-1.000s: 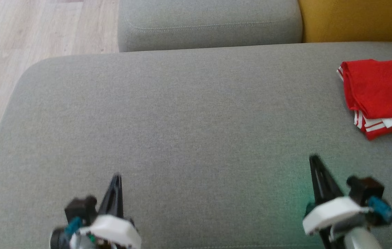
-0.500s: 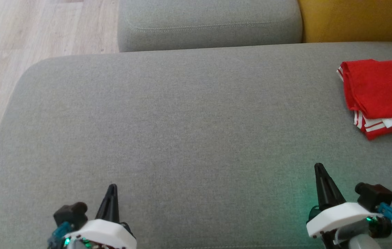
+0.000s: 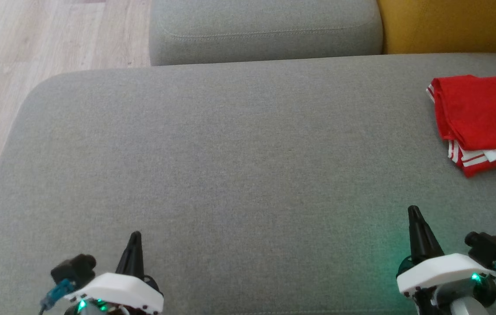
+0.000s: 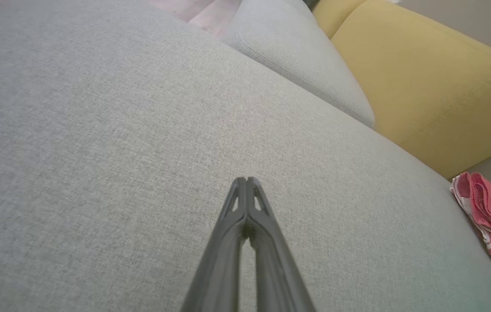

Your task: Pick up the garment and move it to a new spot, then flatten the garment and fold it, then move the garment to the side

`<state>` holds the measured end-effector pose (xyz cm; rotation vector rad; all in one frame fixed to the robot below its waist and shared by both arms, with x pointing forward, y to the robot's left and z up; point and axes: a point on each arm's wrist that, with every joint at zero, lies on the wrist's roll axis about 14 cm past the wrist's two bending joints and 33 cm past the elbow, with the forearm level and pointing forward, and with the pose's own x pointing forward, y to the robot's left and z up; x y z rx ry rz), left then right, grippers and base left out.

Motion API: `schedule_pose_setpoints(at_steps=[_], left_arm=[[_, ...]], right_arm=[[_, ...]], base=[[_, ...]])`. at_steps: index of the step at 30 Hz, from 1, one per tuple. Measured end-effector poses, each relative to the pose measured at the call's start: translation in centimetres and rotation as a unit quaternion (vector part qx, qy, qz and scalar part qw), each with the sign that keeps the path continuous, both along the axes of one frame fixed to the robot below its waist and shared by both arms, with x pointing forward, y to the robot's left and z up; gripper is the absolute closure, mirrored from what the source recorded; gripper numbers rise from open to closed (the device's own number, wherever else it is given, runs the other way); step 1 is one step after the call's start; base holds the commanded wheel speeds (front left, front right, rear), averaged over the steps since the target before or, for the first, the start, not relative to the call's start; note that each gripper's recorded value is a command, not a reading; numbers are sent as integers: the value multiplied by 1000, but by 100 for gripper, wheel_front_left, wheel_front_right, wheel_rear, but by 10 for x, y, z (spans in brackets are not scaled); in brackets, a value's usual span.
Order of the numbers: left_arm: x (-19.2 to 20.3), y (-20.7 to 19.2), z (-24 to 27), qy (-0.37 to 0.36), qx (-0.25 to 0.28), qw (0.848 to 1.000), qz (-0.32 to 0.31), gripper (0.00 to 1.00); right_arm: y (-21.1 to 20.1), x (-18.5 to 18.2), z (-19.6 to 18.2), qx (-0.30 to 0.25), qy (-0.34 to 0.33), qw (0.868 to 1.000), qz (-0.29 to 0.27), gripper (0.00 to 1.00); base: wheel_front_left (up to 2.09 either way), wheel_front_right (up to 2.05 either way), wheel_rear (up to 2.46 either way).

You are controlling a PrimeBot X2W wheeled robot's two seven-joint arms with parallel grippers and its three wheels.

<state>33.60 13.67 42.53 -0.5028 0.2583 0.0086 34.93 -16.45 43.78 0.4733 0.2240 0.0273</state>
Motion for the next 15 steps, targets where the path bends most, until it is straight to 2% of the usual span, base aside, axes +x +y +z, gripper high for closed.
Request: schedule_pose_setpoints(at_steps=[15], left_arm=[[6,8,3,9,-74,997,26,100]], right_arm=[[-6,2,2,77,5,997,-28,100]], base=[[0,0,0]])
